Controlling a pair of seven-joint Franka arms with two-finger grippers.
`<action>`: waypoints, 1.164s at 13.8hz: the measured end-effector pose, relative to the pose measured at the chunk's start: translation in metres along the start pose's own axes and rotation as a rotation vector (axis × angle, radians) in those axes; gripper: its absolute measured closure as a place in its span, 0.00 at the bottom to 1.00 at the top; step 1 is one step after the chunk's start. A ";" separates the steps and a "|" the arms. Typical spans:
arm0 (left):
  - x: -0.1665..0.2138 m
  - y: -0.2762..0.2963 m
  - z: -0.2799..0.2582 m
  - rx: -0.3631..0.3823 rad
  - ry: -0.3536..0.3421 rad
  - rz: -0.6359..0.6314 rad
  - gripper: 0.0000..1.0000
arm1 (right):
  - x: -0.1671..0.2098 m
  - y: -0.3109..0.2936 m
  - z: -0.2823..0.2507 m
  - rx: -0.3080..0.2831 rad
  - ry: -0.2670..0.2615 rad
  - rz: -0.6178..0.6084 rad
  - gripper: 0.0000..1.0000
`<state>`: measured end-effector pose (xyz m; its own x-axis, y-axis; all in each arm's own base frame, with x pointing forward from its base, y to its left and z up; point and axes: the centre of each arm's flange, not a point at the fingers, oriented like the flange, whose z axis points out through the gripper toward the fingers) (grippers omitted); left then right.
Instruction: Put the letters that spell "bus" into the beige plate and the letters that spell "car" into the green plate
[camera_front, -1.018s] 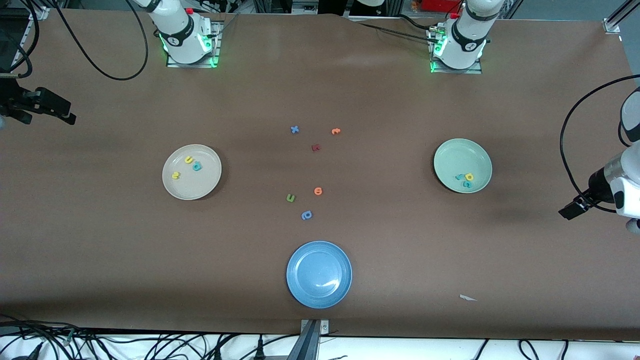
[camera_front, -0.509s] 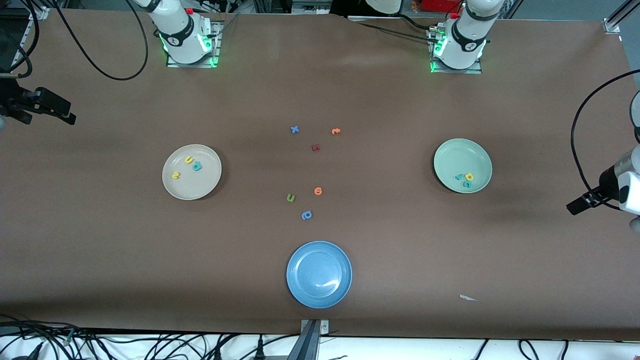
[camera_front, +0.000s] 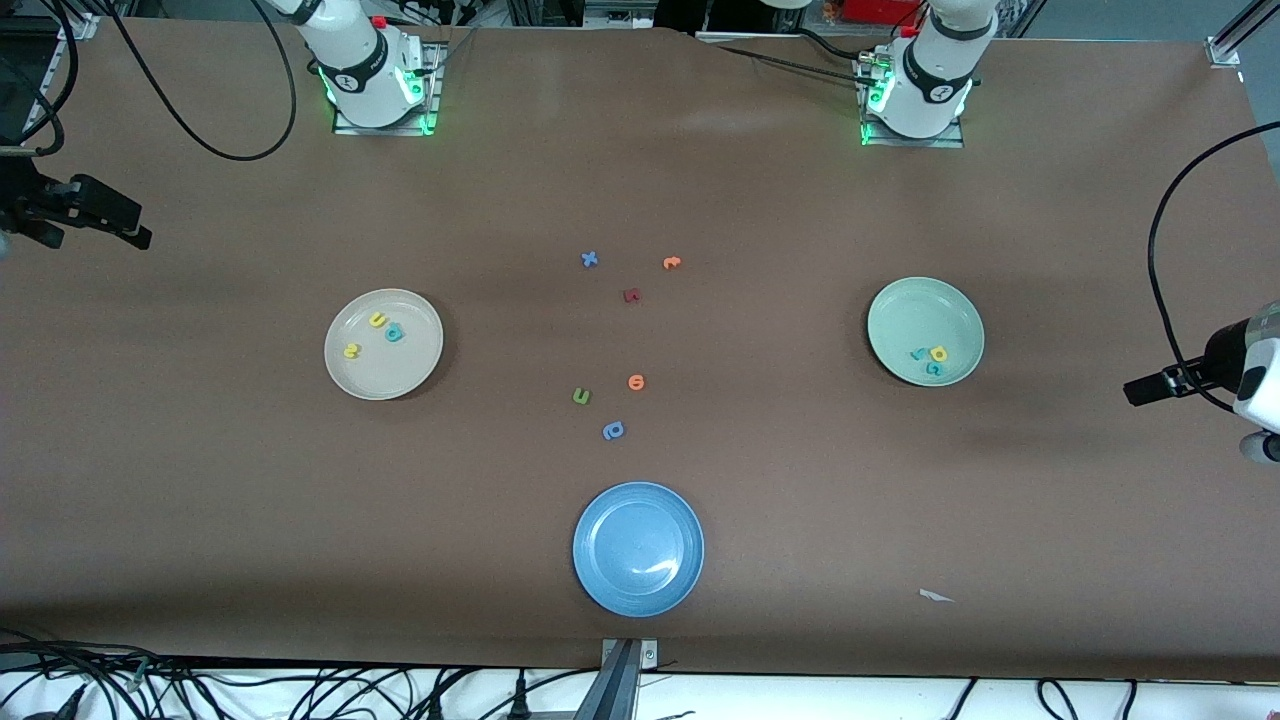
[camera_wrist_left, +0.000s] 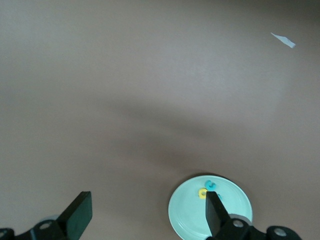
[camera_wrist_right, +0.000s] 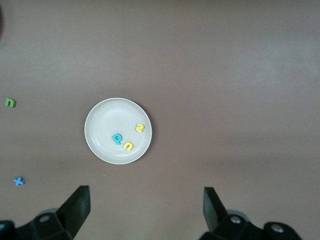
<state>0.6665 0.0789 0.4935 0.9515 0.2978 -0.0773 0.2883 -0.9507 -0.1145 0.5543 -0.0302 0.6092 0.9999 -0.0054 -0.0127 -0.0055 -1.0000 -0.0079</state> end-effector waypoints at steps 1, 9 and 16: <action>-0.003 0.000 -0.005 -0.021 -0.009 0.005 0.00 | 0.000 0.000 0.000 0.000 0.000 0.000 0.00; -0.043 0.013 -0.043 -0.064 -0.029 0.052 0.00 | 0.000 0.000 0.000 0.000 0.000 0.001 0.00; -0.078 0.010 -0.038 -0.107 -0.023 0.085 0.00 | 0.000 0.001 0.000 0.000 0.000 0.001 0.00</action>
<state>0.5995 0.0428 0.5357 0.9706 0.2164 -0.1053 0.2176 -0.9760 0.0002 0.5543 -0.0309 0.6092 0.9999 -0.0066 -0.0126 -0.0067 -0.9999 -0.0079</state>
